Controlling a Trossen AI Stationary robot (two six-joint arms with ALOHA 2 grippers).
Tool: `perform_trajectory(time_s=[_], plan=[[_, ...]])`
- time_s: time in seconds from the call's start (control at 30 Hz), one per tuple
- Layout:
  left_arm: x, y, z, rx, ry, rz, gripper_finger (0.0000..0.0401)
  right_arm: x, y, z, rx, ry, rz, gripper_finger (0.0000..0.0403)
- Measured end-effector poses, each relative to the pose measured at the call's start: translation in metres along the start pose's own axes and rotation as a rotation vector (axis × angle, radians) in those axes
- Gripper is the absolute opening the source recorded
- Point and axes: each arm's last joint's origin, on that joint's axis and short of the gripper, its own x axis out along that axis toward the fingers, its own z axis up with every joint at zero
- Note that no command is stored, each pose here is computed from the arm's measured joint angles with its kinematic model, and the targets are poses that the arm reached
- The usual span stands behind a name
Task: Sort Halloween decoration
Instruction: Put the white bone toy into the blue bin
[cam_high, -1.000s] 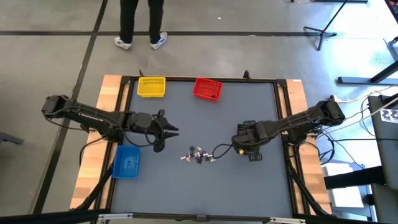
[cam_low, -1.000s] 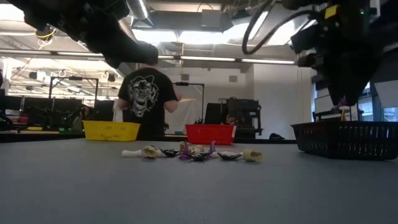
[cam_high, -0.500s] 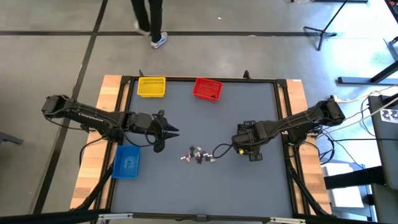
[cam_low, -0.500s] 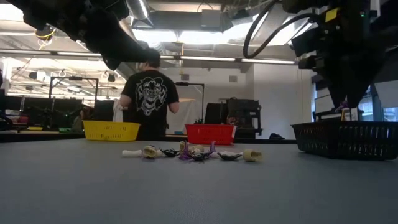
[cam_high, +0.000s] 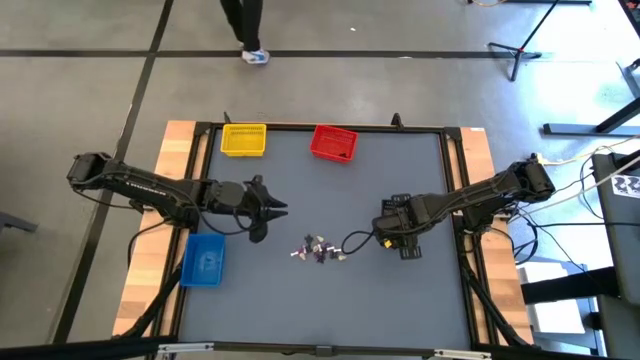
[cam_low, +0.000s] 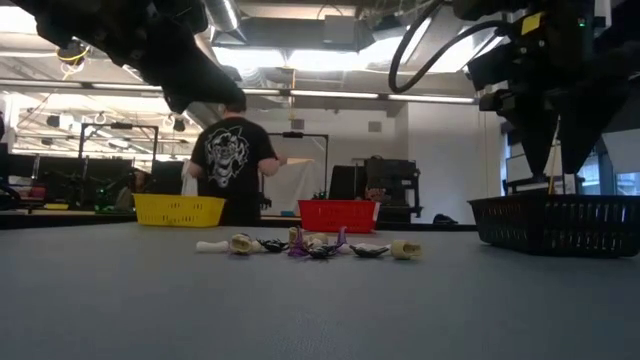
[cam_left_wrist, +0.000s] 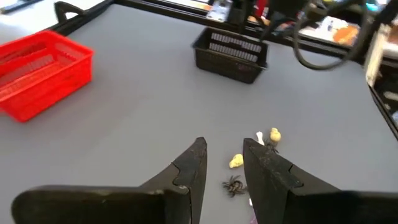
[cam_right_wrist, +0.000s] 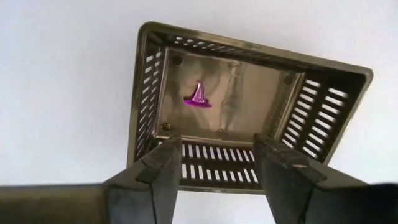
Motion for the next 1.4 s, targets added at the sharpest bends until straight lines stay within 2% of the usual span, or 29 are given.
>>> perform_trajectory(time_s=[0.13, 0.37, 0.63, 0.93, 1.4], plan=[[0.005, 0.001, -0.001, -0.027, -0.014, 0.047, 0.0130, 0.000, 0.000, 0.000, 0.000, 0.000, 0.000, 0.0198], [0.023, -0.003, -0.005, -0.030, -0.023, 0.026, 0.0176, 0.000, 0.000, 0.000, -0.001, 0.001, 0.000, 0.0198], [0.044, -0.018, -0.018, -0.014, -0.003, -0.083, 0.0170, 0.000, 0.000, 0.000, -0.002, 0.002, 0.000, 0.0198], [0.053, -0.047, -0.053, 0.081, 0.128, -0.165, 0.0167, 0.000, 0.000, 0.000, -0.002, 0.000, 0.000, 0.0198], [0.064, -0.067, -0.092, 0.170, 0.234, -0.183, 0.0167, 0.000, 0.000, 0.001, -0.001, -0.009, 0.001, 0.0198]])
